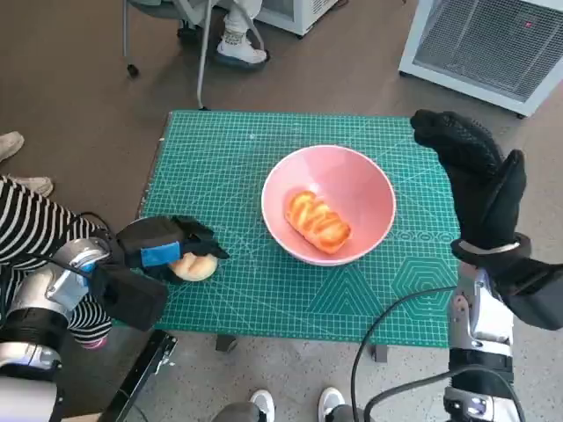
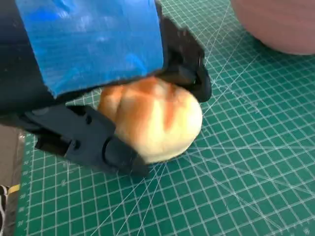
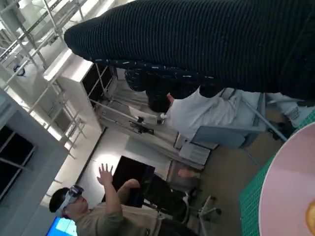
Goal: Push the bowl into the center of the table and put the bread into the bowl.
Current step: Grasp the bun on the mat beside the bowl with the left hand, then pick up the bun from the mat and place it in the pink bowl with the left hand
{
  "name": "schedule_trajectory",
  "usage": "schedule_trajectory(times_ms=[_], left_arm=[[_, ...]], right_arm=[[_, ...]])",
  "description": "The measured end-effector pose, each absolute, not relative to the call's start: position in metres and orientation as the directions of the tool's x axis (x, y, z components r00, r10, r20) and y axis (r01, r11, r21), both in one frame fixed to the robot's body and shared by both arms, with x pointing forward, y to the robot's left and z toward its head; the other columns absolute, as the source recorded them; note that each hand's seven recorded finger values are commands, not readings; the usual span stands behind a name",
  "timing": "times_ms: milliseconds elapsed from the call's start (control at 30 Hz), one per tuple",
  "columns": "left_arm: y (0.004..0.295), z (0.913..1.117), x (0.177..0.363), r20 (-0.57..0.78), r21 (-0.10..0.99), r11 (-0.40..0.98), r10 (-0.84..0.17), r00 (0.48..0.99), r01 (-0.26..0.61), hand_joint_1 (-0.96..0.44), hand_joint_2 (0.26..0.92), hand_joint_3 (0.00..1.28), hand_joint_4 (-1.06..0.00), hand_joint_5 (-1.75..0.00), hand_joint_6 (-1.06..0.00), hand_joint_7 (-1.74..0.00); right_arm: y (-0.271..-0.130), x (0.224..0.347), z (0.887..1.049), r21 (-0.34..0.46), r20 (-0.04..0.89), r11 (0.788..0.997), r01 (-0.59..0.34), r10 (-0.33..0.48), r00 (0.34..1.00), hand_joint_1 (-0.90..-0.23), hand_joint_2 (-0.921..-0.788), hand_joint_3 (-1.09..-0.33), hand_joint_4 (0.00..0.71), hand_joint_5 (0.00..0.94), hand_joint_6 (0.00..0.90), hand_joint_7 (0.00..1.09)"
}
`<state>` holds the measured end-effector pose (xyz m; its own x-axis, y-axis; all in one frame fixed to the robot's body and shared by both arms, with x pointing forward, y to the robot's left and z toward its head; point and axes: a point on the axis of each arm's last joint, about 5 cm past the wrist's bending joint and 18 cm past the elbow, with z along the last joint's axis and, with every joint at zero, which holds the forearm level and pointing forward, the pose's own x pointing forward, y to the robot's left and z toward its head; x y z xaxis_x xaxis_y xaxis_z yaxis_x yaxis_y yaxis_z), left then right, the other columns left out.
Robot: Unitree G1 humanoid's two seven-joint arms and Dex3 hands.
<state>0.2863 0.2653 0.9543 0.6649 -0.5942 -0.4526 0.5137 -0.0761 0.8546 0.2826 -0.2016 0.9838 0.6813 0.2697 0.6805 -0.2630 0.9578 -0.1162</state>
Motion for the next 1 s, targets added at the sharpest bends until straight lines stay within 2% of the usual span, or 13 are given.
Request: schedule_trajectory(times_ms=[233,433,533,633,767,1000], left_arm=[[0.265,0.960,0.288,-0.462,0.843,-0.079,-0.614,0.640,0.533,0.00,0.920,0.10,-0.59,-1.34,-0.66,-1.06],[0.263,0.978,0.288,-0.408,0.861,-0.055,-0.669,0.621,0.506,0.00,0.920,0.10,-0.58,-1.38,-0.69,-1.00],[0.262,0.992,0.288,-0.324,0.891,-0.003,-0.705,0.630,0.454,0.00,0.920,0.11,-0.56,-1.38,-0.67,-1.04],[0.259,1.011,0.289,-0.190,0.925,0.082,-0.746,0.638,0.371,0.00,0.920,0.15,-0.52,-1.35,-0.62,-1.16],[0.251,1.038,0.291,-0.035,0.949,0.173,-0.775,0.631,0.265,0.00,0.921,0.16,-0.52,-1.33,-0.59,-1.22],[0.218,1.074,0.300,0.174,0.943,0.300,-0.811,0.558,0.143,0.00,0.921,0.15,-0.53,-1.30,-0.59,-1.24]], right_arm=[[-0.202,0.282,0.983,-0.113,0.680,0.959,-0.259,0.264,0.684,-0.711,-0.921,-0.704,0.161,0.001,0.004,0.58],[-0.202,0.282,0.982,-0.111,0.678,0.960,-0.257,0.263,0.686,-0.712,-0.921,-0.703,0.161,0.001,0.004,0.58],[-0.202,0.282,0.982,-0.112,0.678,0.960,-0.257,0.263,0.686,-0.712,-0.921,-0.703,0.161,0.001,0.004,0.58],[-0.202,0.282,0.982,-0.112,0.678,0.960,-0.258,0.263,0.687,-0.712,-0.921,-0.703,0.161,0.001,0.001,0.58],[-0.203,0.282,0.982,-0.113,0.677,0.960,-0.257,0.264,0.687,-0.713,-0.921,-0.704,0.161,0.001,0.001,0.58],[-0.203,0.282,0.982,-0.110,0.673,0.960,-0.258,0.263,0.691,-0.714,-0.921,-0.704,0.161,0.001,0.001,0.58]])
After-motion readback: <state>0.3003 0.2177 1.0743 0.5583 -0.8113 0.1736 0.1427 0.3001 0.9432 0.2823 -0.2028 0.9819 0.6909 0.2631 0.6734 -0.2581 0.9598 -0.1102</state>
